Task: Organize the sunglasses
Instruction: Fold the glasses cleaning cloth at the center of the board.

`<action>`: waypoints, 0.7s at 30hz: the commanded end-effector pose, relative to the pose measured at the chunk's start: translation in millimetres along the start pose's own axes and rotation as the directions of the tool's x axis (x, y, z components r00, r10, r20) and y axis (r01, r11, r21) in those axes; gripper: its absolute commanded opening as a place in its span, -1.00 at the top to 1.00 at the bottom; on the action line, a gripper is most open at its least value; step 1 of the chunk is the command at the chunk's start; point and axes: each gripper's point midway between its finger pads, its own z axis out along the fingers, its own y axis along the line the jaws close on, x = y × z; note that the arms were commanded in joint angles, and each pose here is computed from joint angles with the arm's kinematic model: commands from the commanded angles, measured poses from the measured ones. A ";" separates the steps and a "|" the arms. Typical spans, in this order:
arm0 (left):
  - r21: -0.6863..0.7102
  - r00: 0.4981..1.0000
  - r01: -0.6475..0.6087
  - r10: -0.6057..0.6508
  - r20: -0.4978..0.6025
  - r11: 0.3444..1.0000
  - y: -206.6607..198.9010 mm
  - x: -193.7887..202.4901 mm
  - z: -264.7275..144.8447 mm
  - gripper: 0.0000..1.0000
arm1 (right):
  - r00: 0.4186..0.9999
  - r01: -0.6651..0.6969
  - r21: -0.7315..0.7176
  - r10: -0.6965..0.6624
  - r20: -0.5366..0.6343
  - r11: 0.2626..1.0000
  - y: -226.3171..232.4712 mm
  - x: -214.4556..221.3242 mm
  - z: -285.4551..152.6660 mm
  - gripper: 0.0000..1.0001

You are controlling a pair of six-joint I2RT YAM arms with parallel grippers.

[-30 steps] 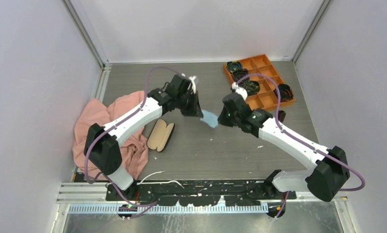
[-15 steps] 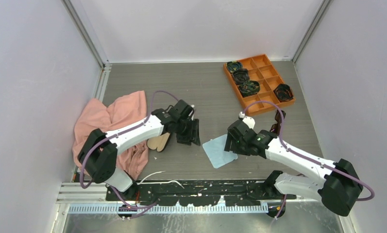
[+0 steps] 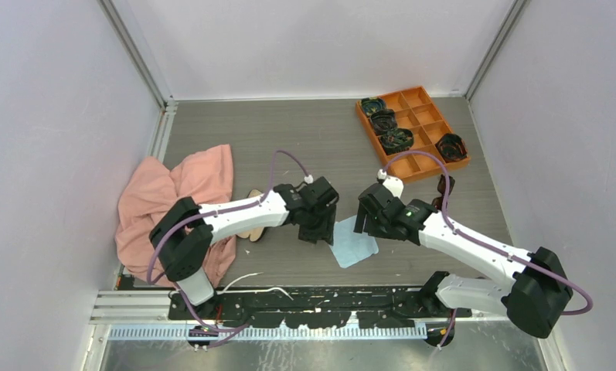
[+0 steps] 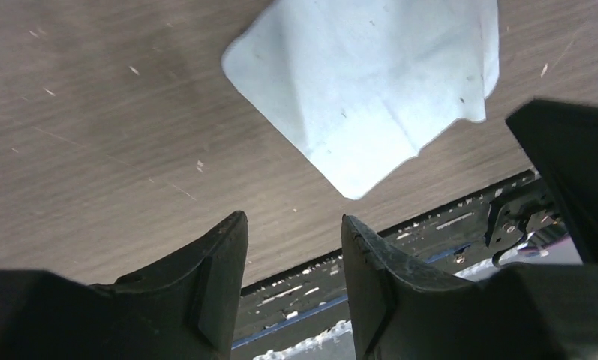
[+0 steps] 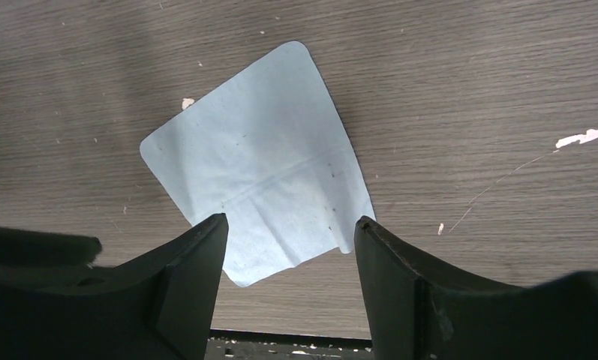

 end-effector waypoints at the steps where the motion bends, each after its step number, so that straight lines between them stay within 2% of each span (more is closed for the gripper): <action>1: -0.018 0.988 0.014 -0.011 0.153 1.000 -34.7 -11.0 -11.4 -0.01 | 0.998 -0.045 -0.033 0.046 0.047 0.998 -2.1 -14.2 -13.1 -0.37; 9: -0.044 0.983 0.079 -0.071 0.168 0.996 -41.1 2.0 7.0 0.03 | 0.987 -0.098 -0.033 0.101 0.125 0.995 -20.4 -30.2 -44.2 -0.40; 11: -0.096 0.979 0.126 -0.109 0.172 0.987 -33.5 7.1 13.9 0.15 | 0.983 -0.108 -0.041 0.113 0.142 0.993 -22.8 -33.2 -51.2 -0.42; 14: -0.148 0.977 0.140 -0.112 0.179 0.979 -27.8 10.6 22.4 0.18 | 0.980 -0.120 -0.060 0.128 0.150 0.991 -22.2 -35.7 -59.7 -0.43; 21: -0.109 0.986 0.130 -0.116 0.123 0.986 -51.1 31.7 46.9 0.18 | 0.981 -0.124 -0.080 0.134 0.137 0.989 -18.9 -35.2 -65.8 -0.44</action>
